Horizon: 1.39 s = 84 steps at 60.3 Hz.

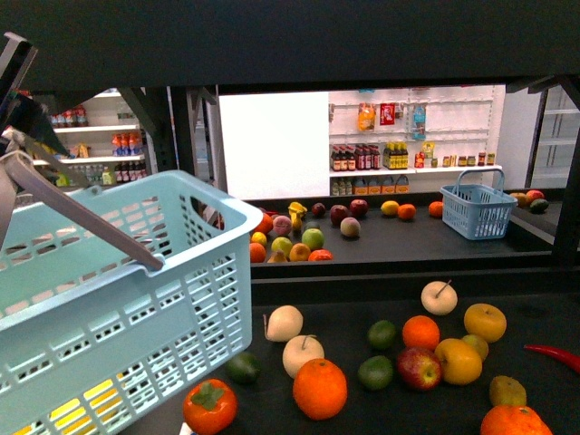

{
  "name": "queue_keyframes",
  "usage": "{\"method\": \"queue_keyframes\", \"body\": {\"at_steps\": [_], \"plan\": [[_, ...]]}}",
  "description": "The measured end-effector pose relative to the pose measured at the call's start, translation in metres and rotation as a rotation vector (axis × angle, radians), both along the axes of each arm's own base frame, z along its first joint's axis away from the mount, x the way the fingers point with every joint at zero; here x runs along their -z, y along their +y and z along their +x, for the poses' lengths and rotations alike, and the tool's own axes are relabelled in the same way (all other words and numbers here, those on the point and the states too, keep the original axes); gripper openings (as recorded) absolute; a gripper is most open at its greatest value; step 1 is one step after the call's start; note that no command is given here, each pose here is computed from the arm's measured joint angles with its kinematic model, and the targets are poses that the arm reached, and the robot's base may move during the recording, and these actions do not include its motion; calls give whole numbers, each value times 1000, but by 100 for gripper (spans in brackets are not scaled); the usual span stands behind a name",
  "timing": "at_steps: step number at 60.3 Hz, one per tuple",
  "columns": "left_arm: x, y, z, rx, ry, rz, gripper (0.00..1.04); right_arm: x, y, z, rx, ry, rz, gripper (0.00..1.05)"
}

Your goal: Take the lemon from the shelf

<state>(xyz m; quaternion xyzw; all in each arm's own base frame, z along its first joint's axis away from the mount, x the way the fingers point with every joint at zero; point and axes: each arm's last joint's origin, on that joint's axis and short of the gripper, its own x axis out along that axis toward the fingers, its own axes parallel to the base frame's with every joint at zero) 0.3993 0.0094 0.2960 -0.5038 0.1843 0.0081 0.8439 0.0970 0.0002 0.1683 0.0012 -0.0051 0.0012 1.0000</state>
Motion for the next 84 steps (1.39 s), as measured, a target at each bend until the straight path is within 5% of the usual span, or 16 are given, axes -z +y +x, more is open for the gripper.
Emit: {"method": "queue_keyframes", "body": {"at_steps": [17,43,55,84], "plan": [[-10,-16,-24,8,-19,44,27,0,0,0,0,0,0,97],[-28,52,-20,-366,-132,41,27,0,0,0,0,0,0,97],[-18,85,-15,-582,-166,1,27,0,0,0,0,0,0,97],[6,111,-3,-727,-193,-151,27,0,0,0,0,0,0,97]]}}
